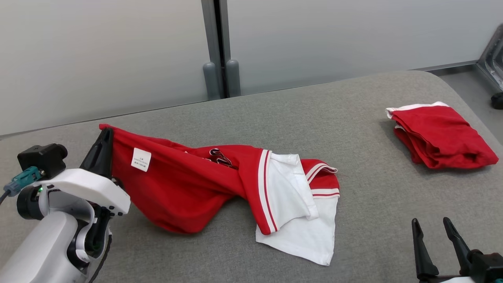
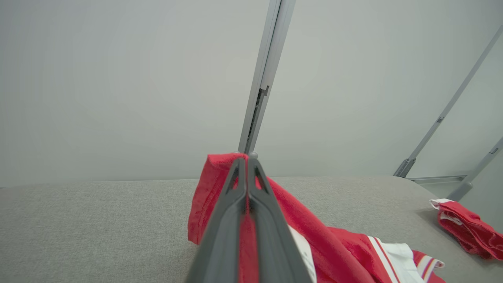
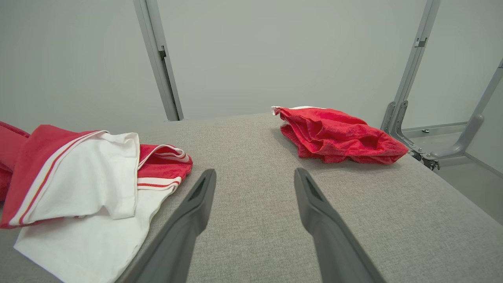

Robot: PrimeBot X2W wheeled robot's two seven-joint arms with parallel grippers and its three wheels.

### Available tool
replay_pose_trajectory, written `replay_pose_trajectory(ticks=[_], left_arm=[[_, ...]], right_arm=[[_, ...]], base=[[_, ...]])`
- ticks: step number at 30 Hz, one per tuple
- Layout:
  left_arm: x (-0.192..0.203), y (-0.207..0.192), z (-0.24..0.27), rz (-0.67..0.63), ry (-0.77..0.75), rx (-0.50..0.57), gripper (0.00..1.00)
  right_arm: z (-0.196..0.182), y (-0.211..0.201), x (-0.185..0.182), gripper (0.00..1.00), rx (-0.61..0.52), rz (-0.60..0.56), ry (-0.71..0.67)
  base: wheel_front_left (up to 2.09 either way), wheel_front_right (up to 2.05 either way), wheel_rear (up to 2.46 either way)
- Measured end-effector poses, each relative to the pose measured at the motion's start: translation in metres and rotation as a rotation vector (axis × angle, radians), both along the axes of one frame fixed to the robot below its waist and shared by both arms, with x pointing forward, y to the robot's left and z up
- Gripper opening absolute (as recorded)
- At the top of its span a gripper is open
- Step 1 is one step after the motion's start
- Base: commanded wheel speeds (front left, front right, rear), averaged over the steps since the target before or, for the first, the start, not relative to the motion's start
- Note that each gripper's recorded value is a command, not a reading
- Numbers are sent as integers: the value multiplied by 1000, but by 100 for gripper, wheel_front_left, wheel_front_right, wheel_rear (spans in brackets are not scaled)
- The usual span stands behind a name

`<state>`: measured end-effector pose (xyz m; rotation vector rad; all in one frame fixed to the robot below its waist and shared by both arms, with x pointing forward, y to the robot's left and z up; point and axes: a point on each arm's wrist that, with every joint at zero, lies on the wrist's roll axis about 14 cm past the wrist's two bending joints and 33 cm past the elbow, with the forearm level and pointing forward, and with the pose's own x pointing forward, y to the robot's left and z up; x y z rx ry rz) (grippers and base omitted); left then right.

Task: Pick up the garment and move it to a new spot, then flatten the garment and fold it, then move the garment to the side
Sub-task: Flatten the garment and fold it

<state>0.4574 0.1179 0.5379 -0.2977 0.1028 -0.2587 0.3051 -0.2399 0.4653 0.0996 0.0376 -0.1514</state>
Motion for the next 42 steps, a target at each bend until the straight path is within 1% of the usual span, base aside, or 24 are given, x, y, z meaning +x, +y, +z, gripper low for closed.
replay_pose_trajectory(ticks=[5, 8, 11, 15, 17, 19, 20, 22, 23, 25, 28, 29, 30, 31, 34, 35, 37, 39, 41, 42], left_arm=[[1, 8, 18, 7, -66, 9, 0], [-12, 0, 15, -35, -54, 10, 0], [-46, -4, -18, -64, 64, -3, 0], [-111, -4, -73, -56, 278, -52, 0], [-142, 0, -97, -11, 380, -115, 0], [-170, 6, -119, 35, 467, -138, 0], [-181, 9, -126, 59, 497, -150, 0], [-197, 8, -136, 92, 549, -217, 0], [-211, 8, -148, 102, 588, -219, 0], [-217, 9, -155, 116, 609, -252, 0], [-230, 4, -171, 116, 655, -269, 0], [-232, 6, -175, 124, 660, -270, 21], [-232, 7, -177, 129, 658, -266, 58], [-231, 9, -179, 140, 653, -269, 100], [-229, 14, -182, 162, 644, -277, 100], [-227, 18, -182, 172, 637, -265, 100], [-223, 30, -182, 197, 627, -216, 100], [-219, 48, -179, 234, 610, -127, 100], [-207, 66, -165, 261, 545, -39, 100], [-196, 68, -152, 264, 496, -28, 100]], right_arm=[[2, 8, 8, 100, -11, 36, -5], [4, 11, 11, 100, -12, 47, -14], [5, 10, 9, 100, -11, 44, -15], [-3, 9, 2, 100, -9, 41, 8], [-4, 10, 1, 100, -9, 44, 13], [-4, 12, 3, 100, -9, 51, 13], [-4, 13, 4, 100, -10, 57, 13], [-4, 18, 7, 100, -11, 77, 14], [-5, 24, 11, 100, -15, 101, 16], [-5, 29, 14, 100, -15, 119, 16], [-5, 36, 20, 100, -17, 144, 16], [-5, 39, 21, 100, -16, 153, 16], [-4, 41, 21, 100, -15, 159, 14], [-4, 42, 22, 100, -15, 162, 12], [-3, 42, 21, 100, -15, 161, 10], [-3, 41, 21, 100, -15, 157, 9], [-1, 36, 19, 100, -17, 144, 4], [0, 31, 16, 100, -19, 126, 1], [1, 25, 14, 100, -20, 107, -4], [2, 23, 13, 100, -20, 99, -7]], base=[[0, 0, 0], [0, 0, 0], [0, 0, 0], [0, 0, 0], [0, 0, 0], [0, 0, 0], [0, 0, 0], [0, 0, 0], [0, 0, 0], [0, 0, 0], [0, 0, 0], [0, 0, 0], [0, 0, 0], [0, 0, 0], [0, 0, 0], [0, 0, 0], [0, 0, 0], [0, 0, 0], [0, 0, 0], [0, 0, 0]])
